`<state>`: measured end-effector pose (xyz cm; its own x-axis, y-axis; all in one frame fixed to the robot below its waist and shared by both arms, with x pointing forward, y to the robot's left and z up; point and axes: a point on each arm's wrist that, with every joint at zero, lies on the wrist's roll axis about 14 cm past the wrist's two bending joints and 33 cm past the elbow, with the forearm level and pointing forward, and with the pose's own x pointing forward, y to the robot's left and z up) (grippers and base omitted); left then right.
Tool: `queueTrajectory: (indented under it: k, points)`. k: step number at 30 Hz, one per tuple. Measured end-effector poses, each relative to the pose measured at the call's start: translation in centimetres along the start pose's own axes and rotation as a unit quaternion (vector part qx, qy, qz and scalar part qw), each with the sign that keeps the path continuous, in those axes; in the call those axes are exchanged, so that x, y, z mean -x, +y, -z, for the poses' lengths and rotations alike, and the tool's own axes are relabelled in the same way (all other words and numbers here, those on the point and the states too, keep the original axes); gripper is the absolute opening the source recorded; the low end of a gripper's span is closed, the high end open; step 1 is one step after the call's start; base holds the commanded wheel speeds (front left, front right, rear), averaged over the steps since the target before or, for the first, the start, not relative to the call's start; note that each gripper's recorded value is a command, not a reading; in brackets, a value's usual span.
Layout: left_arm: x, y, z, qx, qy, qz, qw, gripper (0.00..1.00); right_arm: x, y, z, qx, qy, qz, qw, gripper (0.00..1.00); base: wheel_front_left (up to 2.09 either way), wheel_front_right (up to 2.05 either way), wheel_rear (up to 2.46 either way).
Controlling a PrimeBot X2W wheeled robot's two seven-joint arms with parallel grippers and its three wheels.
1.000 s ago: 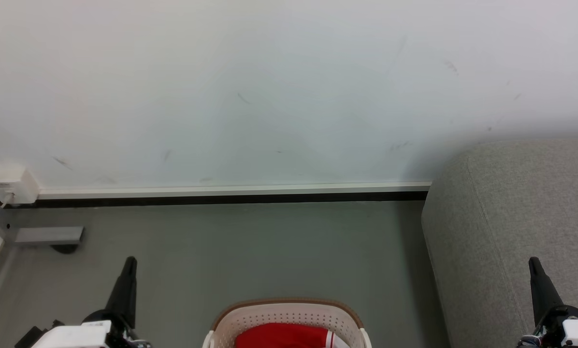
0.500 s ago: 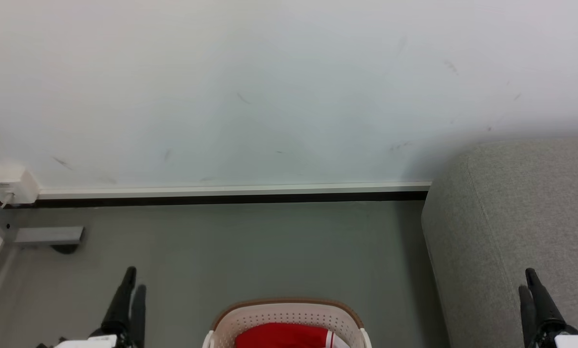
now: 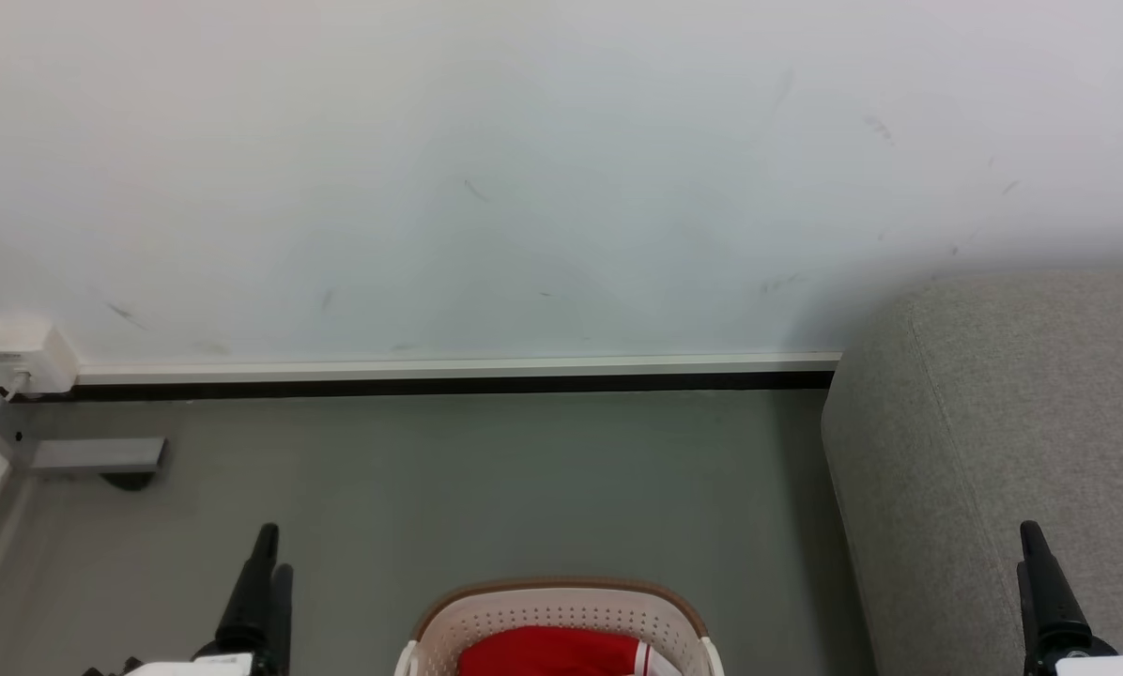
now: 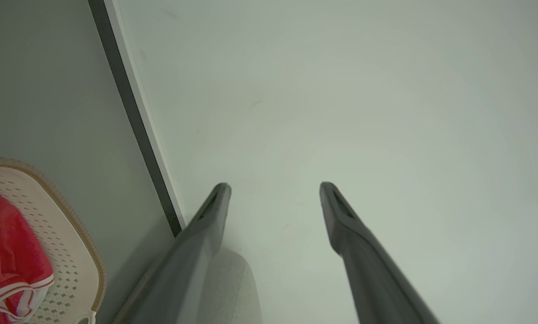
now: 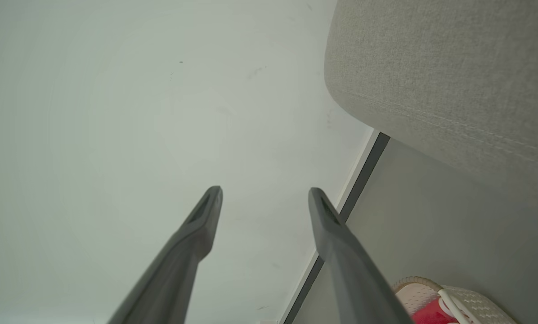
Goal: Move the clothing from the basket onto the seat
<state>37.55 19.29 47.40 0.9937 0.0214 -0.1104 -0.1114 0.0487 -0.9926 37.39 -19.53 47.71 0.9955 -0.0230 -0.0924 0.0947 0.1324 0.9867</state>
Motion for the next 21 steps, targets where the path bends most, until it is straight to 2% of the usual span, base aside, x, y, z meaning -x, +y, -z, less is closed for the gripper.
queueTrajectory:
  k: [10, 21]
  points:
    - [-0.1, 0.1, 0.5, -0.092, 0.0, -0.017, 0.996, 1.0, 0.0, 1.1, 0.4, 0.13, 0.002, -0.017, 0.991, 1.0, 0.0, 0.0, 0.0]
    - [-0.2, 0.3, 2.1, -0.229, 0.016, -0.022, 0.973, 1.0, 0.2, 1.8, 1.0, 0.265, 0.009, -0.034, 0.964, 1.0, 0.0, 0.0, 0.0]
